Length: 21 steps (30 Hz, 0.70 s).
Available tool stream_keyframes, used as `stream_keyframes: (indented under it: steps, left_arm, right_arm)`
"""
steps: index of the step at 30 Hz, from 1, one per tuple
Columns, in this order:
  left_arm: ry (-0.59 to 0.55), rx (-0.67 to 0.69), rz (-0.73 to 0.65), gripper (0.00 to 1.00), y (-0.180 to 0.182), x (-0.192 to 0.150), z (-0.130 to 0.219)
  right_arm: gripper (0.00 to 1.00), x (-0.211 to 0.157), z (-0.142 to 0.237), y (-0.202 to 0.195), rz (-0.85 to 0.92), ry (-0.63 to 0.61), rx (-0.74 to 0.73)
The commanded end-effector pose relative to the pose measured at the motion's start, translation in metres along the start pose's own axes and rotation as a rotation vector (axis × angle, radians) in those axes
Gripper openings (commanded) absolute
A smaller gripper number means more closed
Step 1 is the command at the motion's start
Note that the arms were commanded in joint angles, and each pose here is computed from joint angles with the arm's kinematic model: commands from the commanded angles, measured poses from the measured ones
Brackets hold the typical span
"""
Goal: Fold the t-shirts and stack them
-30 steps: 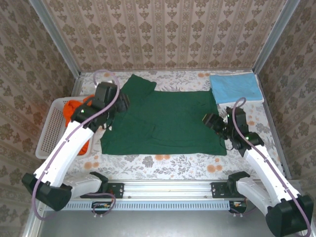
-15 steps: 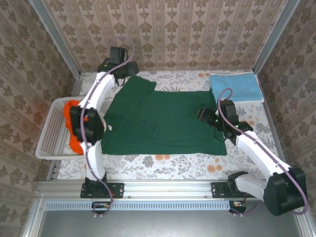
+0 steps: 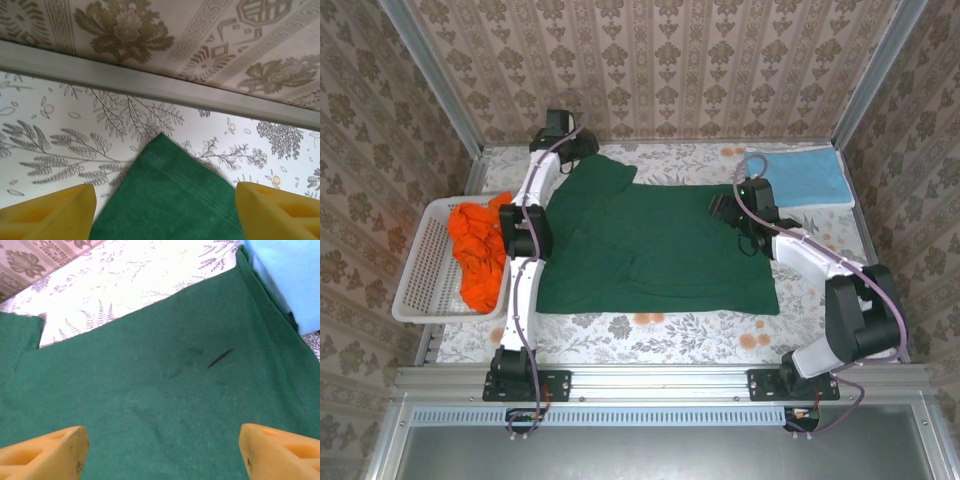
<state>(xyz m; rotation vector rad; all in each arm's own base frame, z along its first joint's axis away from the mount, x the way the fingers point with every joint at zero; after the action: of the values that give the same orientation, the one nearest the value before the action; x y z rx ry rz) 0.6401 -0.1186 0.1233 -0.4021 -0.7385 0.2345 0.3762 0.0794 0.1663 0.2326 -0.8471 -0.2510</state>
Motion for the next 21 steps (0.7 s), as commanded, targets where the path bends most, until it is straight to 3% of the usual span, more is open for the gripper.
stream_keyframes:
  steps: [1, 21]
  left_arm:
    - [-0.047, -0.061, -0.04, 0.74, -0.008, 0.009, -0.004]
    - [0.134, 0.042, -0.058, 0.69, 0.02, -0.033, -0.019]
  right_arm:
    - [0.8, 0.016, -0.011, 0.006, 0.001, -0.04, 0.005]
    - [0.81, 0.02, -0.006, 0.003, 0.006, -0.041, 0.002]
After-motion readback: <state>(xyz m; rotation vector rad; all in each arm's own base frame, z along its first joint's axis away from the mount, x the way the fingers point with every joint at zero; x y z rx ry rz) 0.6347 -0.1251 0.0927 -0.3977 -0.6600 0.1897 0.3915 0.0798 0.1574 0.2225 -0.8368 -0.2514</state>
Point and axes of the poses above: each hand's point on the last joint's axis, 136 mm out from that joint toward the fingers, its own z axis back along the fingers, its own y axis along the line the jaws close on, x = y × z, the point moved 6 cm from there along z, back along the fingers, and after that the axes turned 7 degrees about z, right-handed, at the moved point
